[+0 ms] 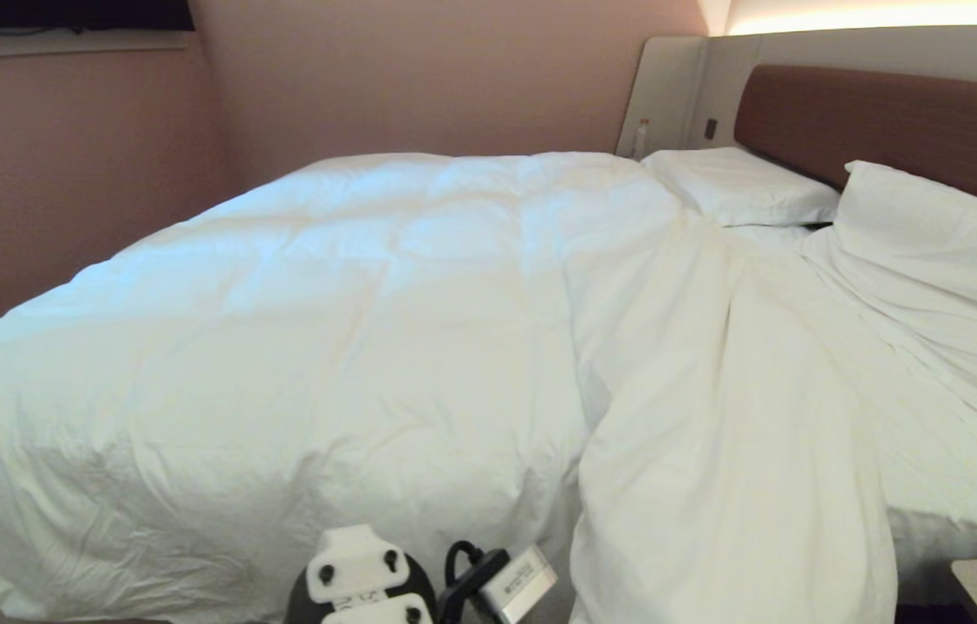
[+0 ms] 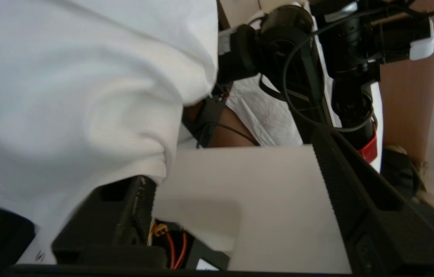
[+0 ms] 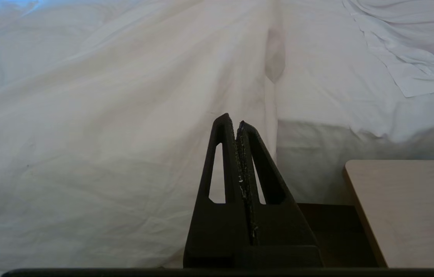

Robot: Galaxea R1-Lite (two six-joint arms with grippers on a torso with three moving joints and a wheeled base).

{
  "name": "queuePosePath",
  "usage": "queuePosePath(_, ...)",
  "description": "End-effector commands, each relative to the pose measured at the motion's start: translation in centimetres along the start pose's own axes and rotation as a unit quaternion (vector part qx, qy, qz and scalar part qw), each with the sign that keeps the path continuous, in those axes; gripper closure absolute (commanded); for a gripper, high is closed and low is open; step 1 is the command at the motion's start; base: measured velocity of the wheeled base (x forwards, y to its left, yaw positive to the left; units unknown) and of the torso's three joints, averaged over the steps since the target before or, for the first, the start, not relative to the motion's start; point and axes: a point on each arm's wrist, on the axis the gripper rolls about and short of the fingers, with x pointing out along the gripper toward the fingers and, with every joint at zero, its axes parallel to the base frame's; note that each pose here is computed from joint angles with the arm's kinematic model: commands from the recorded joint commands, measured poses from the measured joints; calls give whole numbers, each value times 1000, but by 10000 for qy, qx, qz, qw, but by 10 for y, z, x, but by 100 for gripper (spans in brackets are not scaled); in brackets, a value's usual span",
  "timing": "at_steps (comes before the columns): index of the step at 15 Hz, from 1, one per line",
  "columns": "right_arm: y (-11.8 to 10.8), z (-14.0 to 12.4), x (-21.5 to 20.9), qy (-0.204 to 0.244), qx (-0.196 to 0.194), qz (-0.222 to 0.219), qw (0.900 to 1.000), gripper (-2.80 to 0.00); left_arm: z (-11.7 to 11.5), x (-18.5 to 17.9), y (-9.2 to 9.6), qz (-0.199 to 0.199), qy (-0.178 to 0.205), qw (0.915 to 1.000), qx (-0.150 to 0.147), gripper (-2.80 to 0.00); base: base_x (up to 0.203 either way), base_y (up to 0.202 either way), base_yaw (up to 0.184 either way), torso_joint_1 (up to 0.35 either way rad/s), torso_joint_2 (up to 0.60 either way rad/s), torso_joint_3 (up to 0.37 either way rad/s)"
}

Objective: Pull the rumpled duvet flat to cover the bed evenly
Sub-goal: Flatten the corners of the folded blanket

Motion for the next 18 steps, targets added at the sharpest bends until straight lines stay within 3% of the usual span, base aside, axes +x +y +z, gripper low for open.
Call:
queuePosePath(1,0,0,0,-6,1,2,10000,0,-11,-12,-1,19,66,10000,39,-280,0,0,0,0,0,0)
queuePosePath(3,0,0,0,-6,1,2,10000,0,-24,-29,-4,50,125,9997,212,-280,0,0,0,0,0,0)
queuePosePath(5,0,0,0,-6,1,2,10000,0,-37,-41,-2,317,454,9984,145,-280,0,0,0,0,0,0)
queuePosePath(7,0,0,0,-6,1,2,10000,0,-51,-55,-1,579,798,9946,336,-280,0,0,0,0,0,0)
queuePosePath(11,0,0,0,-6,1,2,10000,0,-65,-82,-11,735,970,9910,549,-280,0,0,0,0,0,0)
queuePosePath(14,0,0,0,-6,1,2,10000,0,-57,-86,-9,845,687,9930,458,-280,0,0,0,0,0,0)
queuePosePath(18,0,0,0,-6,1,2,10000,0,-36,-91,-7,1415,-126,9889,436,-280,0,0,0,0,0,0)
